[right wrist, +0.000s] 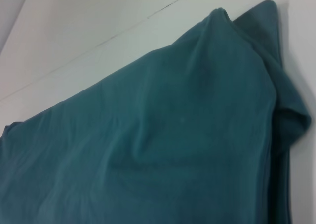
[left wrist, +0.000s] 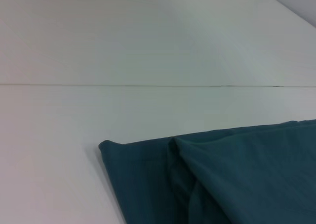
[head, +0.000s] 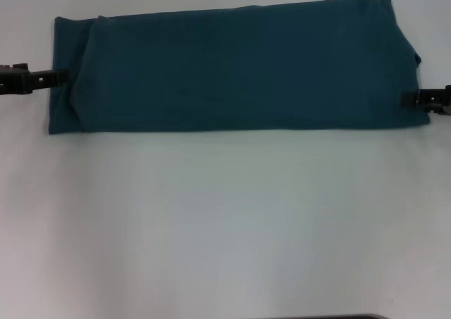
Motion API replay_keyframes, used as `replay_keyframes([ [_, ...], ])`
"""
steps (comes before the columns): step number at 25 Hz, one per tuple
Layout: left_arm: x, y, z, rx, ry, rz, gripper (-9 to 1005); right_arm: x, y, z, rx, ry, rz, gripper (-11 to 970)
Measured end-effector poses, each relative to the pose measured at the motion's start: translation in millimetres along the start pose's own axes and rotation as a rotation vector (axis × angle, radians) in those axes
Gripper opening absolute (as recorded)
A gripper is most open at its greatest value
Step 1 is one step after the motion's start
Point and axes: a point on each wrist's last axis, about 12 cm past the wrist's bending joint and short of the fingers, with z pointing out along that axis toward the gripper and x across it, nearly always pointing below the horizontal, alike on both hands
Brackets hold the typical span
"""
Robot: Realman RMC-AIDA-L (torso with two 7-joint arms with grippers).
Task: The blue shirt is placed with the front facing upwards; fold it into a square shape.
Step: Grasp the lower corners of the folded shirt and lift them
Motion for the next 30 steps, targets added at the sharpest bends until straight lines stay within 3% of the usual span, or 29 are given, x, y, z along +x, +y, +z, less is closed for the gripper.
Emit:
replay_keyframes([
  [15, 1.0, -0.8, 0.9, 0.007, 0.004, -0.004, 934, -1.9, 2.3, 4.2, 0.01, 0.025, -0.033, 71],
  [23, 6.2, -1.1, 3.1, 0.0, 0.045, -0.005, 933, -2.6, 1.6, 3.2, 0.013, 0.024, -0.034, 4],
  [30, 16.1, -4.7, 5.8, 0.033, 0.101, -0.01, 933, -2.5, 1.6, 3.2, 0.013, 0.024, -0.033, 4],
])
